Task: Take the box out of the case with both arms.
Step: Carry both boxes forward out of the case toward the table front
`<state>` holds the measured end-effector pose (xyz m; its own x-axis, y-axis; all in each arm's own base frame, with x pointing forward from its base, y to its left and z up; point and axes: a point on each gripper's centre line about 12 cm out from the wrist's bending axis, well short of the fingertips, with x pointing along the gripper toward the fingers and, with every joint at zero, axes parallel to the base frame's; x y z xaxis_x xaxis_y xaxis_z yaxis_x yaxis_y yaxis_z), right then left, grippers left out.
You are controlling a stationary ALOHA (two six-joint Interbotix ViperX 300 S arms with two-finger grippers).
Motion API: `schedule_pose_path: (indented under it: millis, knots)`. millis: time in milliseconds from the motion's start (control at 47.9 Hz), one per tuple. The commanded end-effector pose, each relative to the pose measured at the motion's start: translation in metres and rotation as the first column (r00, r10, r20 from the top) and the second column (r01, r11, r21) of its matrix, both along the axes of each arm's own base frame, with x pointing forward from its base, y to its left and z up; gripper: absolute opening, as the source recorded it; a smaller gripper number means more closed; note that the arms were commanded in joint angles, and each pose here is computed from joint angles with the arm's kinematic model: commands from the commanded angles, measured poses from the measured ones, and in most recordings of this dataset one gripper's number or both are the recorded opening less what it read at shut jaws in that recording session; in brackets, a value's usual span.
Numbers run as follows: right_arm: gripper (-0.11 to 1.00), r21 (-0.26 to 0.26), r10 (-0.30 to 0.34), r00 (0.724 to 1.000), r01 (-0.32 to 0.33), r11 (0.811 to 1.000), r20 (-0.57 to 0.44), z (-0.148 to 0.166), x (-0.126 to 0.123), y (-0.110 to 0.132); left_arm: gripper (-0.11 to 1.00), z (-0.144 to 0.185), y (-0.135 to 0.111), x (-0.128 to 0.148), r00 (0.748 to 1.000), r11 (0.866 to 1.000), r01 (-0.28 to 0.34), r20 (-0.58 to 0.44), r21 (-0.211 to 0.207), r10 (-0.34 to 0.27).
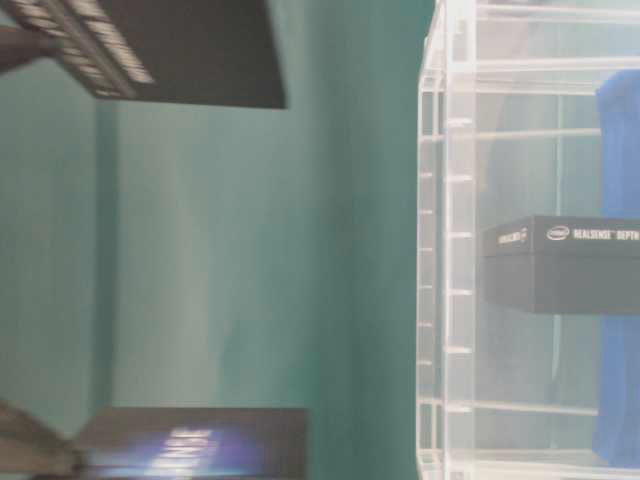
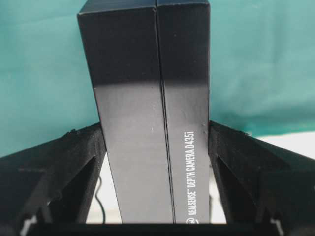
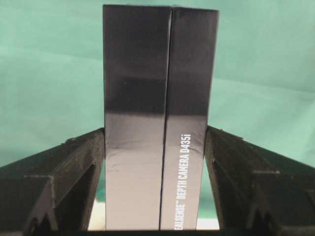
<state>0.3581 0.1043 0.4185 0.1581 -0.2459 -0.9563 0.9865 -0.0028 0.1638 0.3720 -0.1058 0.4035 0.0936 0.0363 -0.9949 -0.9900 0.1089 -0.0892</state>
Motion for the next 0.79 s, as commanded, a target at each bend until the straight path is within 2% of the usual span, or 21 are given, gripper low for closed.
schedule_pose_path:
  millis: [0, 167, 438, 772]
  knots:
    - [0.65, 0.011, 0.004, 1.000, -0.004, 1.000, 0.023, -0.004, 0.001, -0.001, 0.63, 0.007, 0.004, -0.007, 0.998, 1.000, -0.006, 0.058, -0.011, 0.007]
    - [0.65, 0.030, 0.023, 1.000, -0.024, 0.999, 0.016, -0.042, 0.011, 0.005, 0.63, -0.028, 0.000, 0.000, 0.996, 1.000, -0.020, 0.088, -0.019, 0.021]
    - [0.65, 0.075, -0.014, 1.000, 0.013, 0.997, 0.012, -0.106, 0.018, 0.012, 0.63, -0.088, -0.014, -0.006, 0.993, 0.997, -0.068, 0.090, -0.037, 0.071]
    - [0.65, 0.100, -0.032, 0.999, 0.029, 0.995, 0.029, -0.169, 0.016, 0.012, 0.63, -0.147, -0.017, -0.010, 0.992, 0.996, -0.072, 0.099, -0.046, 0.076]
